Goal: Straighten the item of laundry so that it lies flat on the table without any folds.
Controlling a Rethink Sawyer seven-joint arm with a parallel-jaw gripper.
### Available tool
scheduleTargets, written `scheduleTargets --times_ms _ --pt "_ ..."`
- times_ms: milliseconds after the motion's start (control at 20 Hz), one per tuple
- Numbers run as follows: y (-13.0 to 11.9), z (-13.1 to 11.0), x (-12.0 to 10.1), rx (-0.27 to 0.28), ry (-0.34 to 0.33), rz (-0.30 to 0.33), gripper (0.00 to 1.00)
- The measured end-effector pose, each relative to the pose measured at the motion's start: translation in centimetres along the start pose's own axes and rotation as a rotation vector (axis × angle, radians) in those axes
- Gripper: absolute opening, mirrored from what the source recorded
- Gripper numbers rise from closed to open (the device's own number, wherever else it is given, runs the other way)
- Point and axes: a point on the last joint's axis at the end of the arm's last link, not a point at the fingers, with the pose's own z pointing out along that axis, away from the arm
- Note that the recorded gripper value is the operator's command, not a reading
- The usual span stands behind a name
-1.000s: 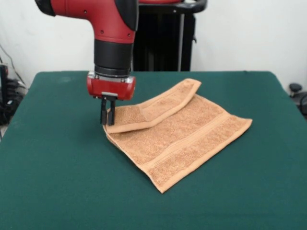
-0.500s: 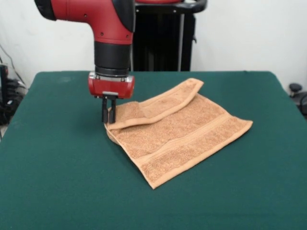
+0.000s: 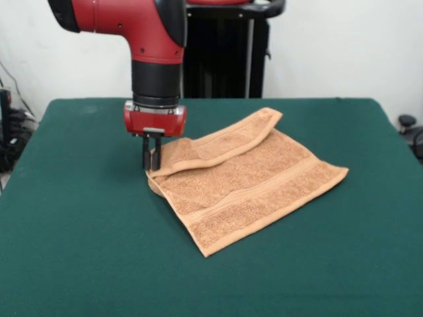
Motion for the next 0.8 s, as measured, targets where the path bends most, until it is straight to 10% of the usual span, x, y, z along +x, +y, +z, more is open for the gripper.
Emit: scheduleTargets --times_ms 800 --pt "0.10 -0.35 -0.16 0.008 -0.003 -0.011 0.00"
